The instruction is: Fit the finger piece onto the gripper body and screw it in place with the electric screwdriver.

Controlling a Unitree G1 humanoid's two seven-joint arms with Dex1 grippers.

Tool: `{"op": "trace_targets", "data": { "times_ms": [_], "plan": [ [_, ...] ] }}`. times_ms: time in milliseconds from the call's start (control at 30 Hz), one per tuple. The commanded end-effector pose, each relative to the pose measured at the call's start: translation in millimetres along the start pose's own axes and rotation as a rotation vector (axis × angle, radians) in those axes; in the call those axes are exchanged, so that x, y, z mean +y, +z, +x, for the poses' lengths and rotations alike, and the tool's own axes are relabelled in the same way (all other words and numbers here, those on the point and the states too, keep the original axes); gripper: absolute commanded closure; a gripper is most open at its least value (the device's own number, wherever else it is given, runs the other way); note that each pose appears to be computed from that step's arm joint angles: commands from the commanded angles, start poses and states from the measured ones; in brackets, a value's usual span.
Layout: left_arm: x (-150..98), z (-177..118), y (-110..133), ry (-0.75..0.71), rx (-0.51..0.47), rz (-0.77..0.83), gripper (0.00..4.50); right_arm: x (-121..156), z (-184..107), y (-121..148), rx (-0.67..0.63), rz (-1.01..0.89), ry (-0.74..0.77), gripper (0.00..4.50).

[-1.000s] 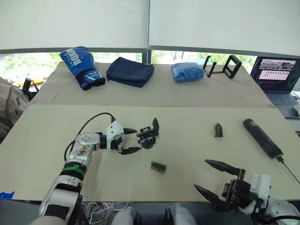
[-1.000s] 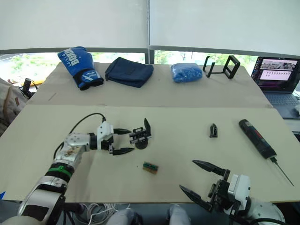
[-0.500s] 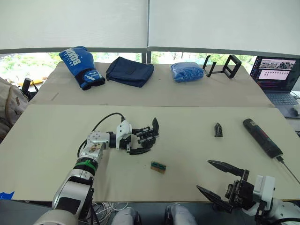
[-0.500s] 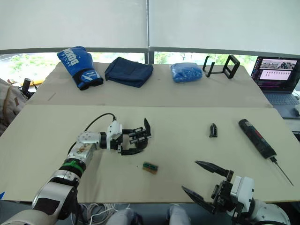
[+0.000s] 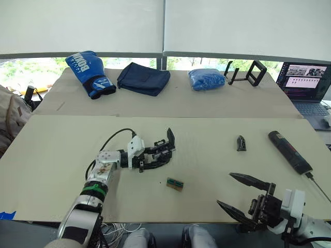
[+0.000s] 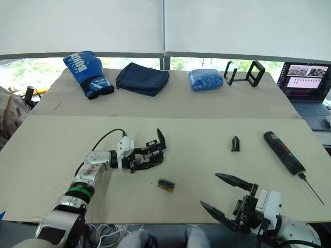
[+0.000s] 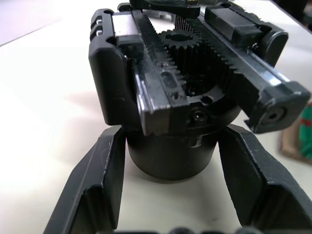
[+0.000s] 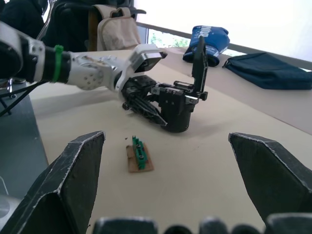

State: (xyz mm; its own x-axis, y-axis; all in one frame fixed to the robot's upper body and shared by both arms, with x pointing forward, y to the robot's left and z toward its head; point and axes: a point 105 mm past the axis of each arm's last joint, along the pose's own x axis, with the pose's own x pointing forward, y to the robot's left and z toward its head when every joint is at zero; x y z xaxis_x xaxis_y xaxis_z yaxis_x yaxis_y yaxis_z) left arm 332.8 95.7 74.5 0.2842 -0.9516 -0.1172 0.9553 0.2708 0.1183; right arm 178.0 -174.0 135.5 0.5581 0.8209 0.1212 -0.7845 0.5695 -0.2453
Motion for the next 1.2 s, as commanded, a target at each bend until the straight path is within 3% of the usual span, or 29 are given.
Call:
{"op": "trace_targets", "data": {
  "times_ms": [33,100,300,733,1000,1133,1200],
  "plan": [
    [15.1,2.7,46.3,0.212,-0.171,0.050,2.22,-5.4,3.4,14.0,-0.048,-0.036,-0.013,0.00],
    [19.4,2.9,55.0,0.376,-0.215,0.029,2.22,-6.5,4.7,13.5,-0.048,-0.036,-0.014,0.00],
    [6.6,13.2,52.7,0.525,-0.167,-0.010,2.22,-3.2,8.8,10.7,-0.040,-0.024,0.020,0.00],
    [-8.7,24.9,31.3,0.558,-0.042,-0.031,2.22,-9.0,11.1,8.2,-0.024,-0.027,0.045,0.00],
    [-18.5,22.8,18.2,0.507,0.013,-0.080,2.22,-9.8,10.6,6.9,-0.021,-0.030,0.044,0.00],
    [-18.9,18.2,15.5,0.496,0.019,-0.121,0.28,-10.0,11.1,6.1,-0.022,-0.030,0.042,0.00],
    [-17.5,15.8,16.6,0.499,0.004,-0.148,0.05,-10.3,11.5,6.1,-0.023,-0.030,0.041,0.00]
  ]
}}
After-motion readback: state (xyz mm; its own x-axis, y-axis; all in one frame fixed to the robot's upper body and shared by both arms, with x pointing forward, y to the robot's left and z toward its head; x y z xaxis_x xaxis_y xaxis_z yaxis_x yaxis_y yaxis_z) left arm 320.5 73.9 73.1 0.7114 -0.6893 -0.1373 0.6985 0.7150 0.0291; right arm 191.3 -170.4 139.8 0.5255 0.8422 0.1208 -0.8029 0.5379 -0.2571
